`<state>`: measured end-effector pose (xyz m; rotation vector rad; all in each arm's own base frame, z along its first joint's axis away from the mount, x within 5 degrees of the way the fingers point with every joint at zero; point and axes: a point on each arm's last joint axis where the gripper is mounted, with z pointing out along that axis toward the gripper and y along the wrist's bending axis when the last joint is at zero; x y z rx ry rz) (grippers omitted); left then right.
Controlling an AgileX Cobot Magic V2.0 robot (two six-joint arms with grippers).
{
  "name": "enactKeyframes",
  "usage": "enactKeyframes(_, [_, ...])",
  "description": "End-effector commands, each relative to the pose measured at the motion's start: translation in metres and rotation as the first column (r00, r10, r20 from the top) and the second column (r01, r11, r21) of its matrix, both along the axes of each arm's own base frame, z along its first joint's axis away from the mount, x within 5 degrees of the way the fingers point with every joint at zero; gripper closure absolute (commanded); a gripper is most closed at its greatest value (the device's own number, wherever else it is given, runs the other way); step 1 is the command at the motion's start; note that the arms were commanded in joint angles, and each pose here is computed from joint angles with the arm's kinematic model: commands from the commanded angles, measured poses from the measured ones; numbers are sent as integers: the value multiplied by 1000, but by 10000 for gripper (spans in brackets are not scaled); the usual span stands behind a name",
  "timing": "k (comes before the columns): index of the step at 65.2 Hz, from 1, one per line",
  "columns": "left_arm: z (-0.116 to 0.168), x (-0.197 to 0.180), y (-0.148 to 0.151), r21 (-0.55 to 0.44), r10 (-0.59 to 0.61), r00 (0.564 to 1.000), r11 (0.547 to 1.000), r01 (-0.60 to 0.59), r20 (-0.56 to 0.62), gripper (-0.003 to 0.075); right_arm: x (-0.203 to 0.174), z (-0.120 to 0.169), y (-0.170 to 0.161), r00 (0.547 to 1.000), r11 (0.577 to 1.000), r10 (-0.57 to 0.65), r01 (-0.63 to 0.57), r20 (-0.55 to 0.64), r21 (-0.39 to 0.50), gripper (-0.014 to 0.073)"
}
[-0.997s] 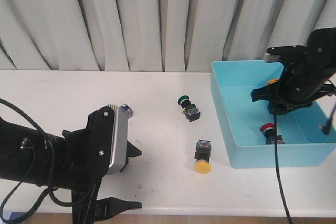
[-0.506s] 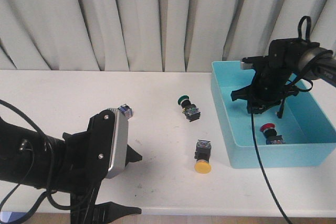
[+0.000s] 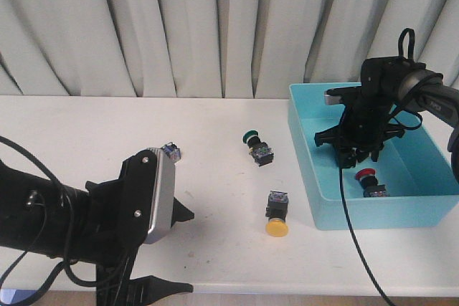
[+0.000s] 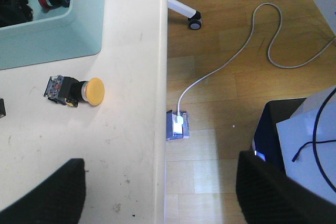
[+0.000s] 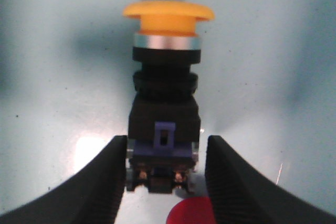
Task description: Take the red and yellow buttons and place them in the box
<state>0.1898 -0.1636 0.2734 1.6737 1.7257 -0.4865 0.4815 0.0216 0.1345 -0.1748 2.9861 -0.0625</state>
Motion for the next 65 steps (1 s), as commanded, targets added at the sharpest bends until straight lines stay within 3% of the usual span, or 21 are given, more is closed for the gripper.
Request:
enactKeyframes(1, [14,-1,-3,-61,21,1000,998,-20,18,162,3,47,-2,993,1000,15,-15,116,-3,191])
enactKeyframes(10, [14,0,-3,-62,22,1000,998,-20,20,162,-6,75,-1,991,1000,9,-11,133,13,189])
enactKeyframes(23, [14,0,-3,-62,24,999,998,-22,22,162,-38,151,15,976,996,22,-40,215,76,202])
enactKeyframes(31, [14,0,-3,-62,24,999,998,-22,22,162,-75,190,22,951,995,39,-67,308,80,203])
enactKeyframes(39, [14,0,-3,-62,24,999,998,-22,22,162,-121,211,24,917,992,50,-91,396,83,203])
enactKeyframes(50, [14,0,-3,-62,23,1000,998,-22,21,162,-197,214,15,870,992,45,-98,491,83,204])
enactKeyframes(65, [14,-2,-3,-60,12,1000,998,-12,9,162,-291,192,3,811,992,45,-107,584,72,204])
